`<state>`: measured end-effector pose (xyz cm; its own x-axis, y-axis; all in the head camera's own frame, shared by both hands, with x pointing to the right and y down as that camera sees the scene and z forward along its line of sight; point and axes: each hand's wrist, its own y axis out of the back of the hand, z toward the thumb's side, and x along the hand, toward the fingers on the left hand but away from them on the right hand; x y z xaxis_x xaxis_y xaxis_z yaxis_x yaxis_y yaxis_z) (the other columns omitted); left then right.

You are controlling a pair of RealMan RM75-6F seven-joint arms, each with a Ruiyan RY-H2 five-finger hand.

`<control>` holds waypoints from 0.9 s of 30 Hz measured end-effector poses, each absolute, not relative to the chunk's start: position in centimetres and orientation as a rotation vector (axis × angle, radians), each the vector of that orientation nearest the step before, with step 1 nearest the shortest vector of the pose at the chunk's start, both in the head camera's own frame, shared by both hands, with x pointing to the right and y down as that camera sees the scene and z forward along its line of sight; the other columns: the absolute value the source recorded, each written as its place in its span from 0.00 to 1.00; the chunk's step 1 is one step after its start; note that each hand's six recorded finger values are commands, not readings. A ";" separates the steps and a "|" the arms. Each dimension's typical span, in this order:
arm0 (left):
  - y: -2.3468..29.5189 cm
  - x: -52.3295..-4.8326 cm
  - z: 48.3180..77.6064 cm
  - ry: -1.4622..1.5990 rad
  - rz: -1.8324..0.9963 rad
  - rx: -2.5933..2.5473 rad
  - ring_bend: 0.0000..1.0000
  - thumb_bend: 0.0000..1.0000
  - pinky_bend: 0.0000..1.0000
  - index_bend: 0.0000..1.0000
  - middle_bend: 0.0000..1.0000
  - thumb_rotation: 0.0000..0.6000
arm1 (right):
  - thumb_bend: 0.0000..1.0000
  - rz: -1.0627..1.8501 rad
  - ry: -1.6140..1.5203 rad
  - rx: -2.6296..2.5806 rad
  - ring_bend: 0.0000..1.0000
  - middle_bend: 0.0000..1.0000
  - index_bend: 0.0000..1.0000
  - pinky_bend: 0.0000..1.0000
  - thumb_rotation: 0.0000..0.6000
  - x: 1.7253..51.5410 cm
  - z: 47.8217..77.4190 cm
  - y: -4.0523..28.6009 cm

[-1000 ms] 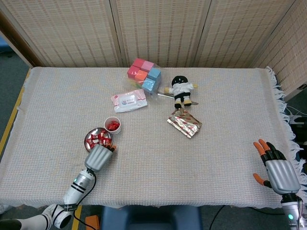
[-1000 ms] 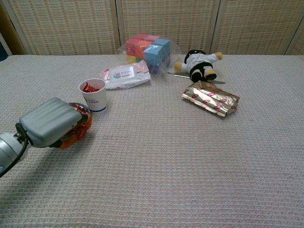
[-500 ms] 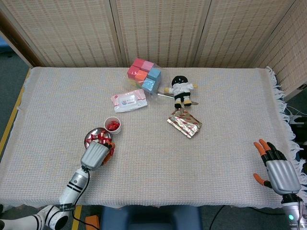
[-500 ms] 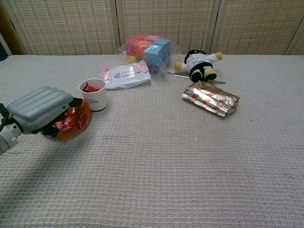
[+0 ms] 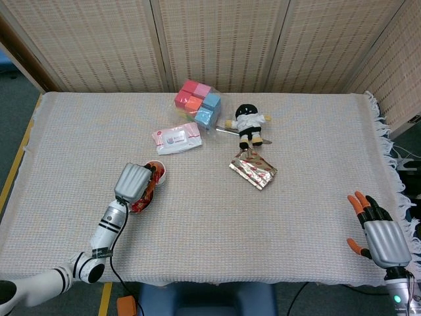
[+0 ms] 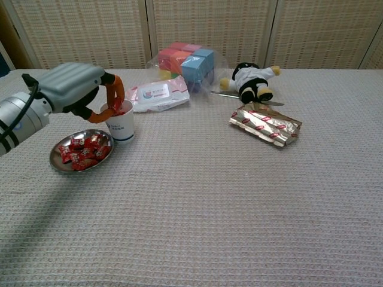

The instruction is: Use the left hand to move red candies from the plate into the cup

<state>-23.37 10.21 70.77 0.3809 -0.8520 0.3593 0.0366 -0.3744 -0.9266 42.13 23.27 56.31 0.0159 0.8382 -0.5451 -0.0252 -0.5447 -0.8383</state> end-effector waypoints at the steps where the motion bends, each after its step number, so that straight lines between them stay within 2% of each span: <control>1: 10.0 -23.1 70.9 0.728 -1.148 -1.664 0.76 0.43 1.00 0.43 0.46 1.00 | 0.14 1.611 -0.848 -1.612 0.00 0.00 0.00 0.21 1.00 42.2 56.3 23.2; 9: 8.3 -22.7 71.8 0.701 -1.174 -1.605 0.77 0.43 1.00 0.40 0.41 1.00 | 0.14 1.602 -0.857 -1.608 0.00 0.00 0.00 0.21 1.00 42.3 55.9 23.3; 18: 8.0 -23.9 72.5 0.634 -1.239 -1.590 0.76 0.43 1.00 0.28 0.25 1.00 | 0.14 1.602 -0.859 -1.605 0.00 0.00 0.00 0.21 1.00 42.3 55.9 23.3; 27: 8.3 -23.8 70.7 0.685 -1.188 -1.604 0.76 0.43 1.00 0.26 0.24 1.00 | 0.14 1.604 -0.854 -1.609 0.00 0.00 0.00 0.21 1.00 42.3 56.0 23.3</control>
<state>-23.77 8.34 70.69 0.3608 -0.8565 0.3691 0.1092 -0.3543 -0.9287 42.25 23.29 55.98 0.0161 0.8424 -0.5386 -0.0232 -0.5382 -0.8425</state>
